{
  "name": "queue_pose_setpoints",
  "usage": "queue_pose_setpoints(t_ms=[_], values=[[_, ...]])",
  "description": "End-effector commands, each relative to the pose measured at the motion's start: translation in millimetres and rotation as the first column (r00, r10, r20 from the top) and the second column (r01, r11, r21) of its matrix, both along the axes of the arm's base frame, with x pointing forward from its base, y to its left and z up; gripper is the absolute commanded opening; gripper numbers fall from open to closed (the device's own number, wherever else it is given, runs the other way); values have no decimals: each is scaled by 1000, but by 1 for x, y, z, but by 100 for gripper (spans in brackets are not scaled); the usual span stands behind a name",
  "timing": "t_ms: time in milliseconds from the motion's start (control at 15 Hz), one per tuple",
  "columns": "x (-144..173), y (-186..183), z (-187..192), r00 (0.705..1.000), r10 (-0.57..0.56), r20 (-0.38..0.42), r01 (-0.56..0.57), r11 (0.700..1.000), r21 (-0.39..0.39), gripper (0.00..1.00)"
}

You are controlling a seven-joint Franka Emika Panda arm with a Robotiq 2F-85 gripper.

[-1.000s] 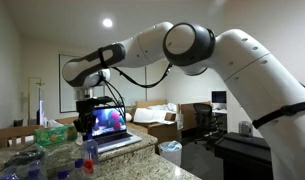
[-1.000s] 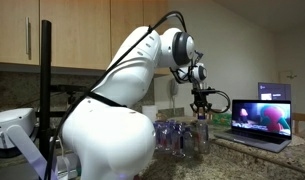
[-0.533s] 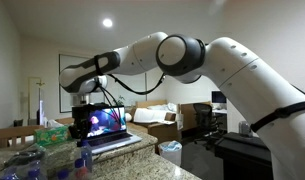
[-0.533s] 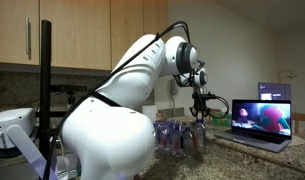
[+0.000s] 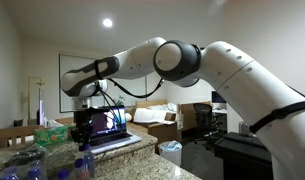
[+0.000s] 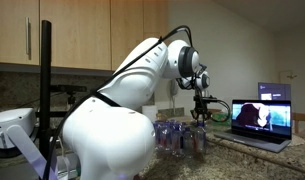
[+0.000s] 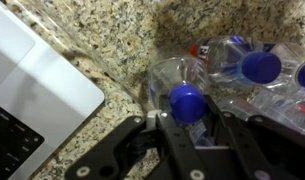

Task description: Move the three bottles to the left, one at a time

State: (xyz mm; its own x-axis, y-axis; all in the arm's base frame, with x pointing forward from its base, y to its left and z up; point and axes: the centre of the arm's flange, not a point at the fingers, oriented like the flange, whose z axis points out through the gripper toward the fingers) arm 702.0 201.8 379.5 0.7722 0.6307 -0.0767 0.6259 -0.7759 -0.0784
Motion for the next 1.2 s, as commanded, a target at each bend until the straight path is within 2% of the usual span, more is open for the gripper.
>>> queue_pose_setpoints(t_ms=[0, 333, 1133], values=[[0, -8, 5, 999, -7, -41, 8, 1000, 28, 13], [0, -7, 0, 997, -27, -71, 29, 999, 27, 13], [5, -4, -23, 995, -63, -82, 64, 998, 6, 13]])
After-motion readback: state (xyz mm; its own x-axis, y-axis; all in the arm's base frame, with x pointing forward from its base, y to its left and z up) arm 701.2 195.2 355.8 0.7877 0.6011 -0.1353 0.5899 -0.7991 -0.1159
